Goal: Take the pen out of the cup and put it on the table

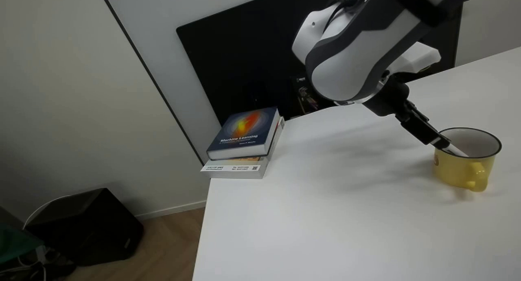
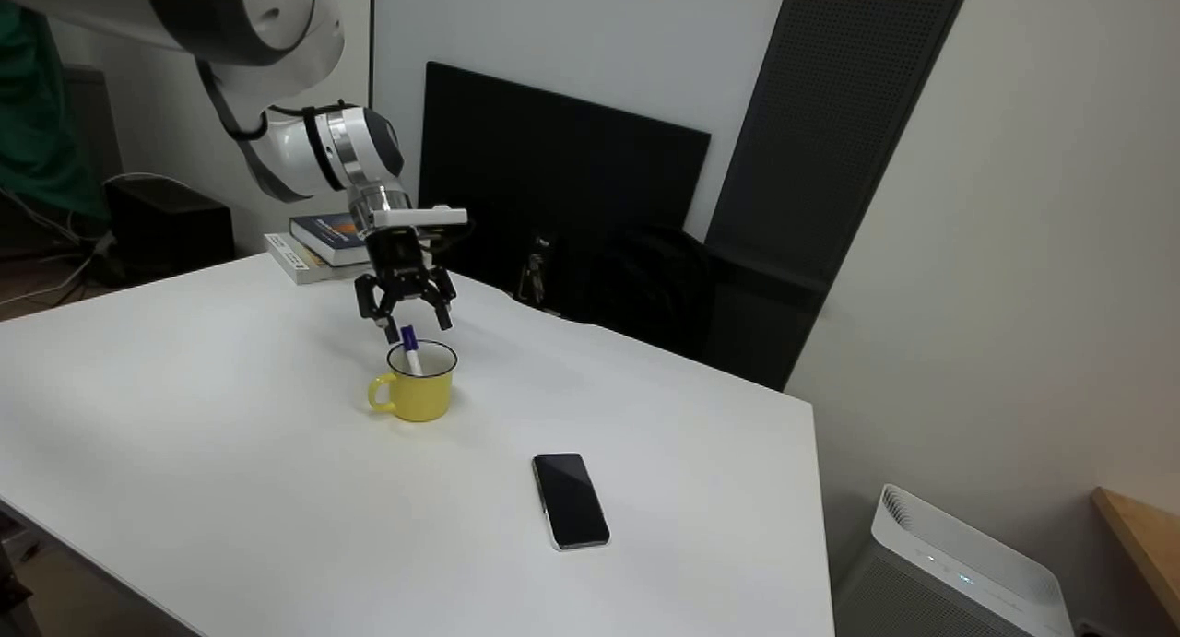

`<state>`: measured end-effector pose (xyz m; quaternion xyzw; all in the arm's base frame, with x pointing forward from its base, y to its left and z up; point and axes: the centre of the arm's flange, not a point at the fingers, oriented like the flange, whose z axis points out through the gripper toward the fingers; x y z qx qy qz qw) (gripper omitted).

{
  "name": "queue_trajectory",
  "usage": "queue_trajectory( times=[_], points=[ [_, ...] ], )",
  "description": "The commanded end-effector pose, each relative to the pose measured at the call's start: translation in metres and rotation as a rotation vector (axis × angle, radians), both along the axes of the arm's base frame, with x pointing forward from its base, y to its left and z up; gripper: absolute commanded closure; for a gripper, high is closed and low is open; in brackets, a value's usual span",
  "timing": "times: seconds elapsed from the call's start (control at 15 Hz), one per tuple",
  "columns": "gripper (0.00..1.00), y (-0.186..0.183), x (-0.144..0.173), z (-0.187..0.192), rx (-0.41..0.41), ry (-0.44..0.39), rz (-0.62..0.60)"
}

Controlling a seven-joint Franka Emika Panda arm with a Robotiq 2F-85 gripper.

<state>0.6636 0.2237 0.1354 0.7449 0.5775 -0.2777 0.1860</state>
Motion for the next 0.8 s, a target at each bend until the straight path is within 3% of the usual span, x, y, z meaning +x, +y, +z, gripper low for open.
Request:
queue_trajectory(
  times=[0.0,0.13,0.73],
  points=[
    [0.25,0.0071,0.0125,0.0015,-0.024,-0.014,-0.021],
    [0.31,0.0077,0.0126,0.0020,-0.029,-0.014,-0.021],
    [0.95,0.0092,0.0132,0.0036,-0.054,0.000,-0.037]
  ],
)
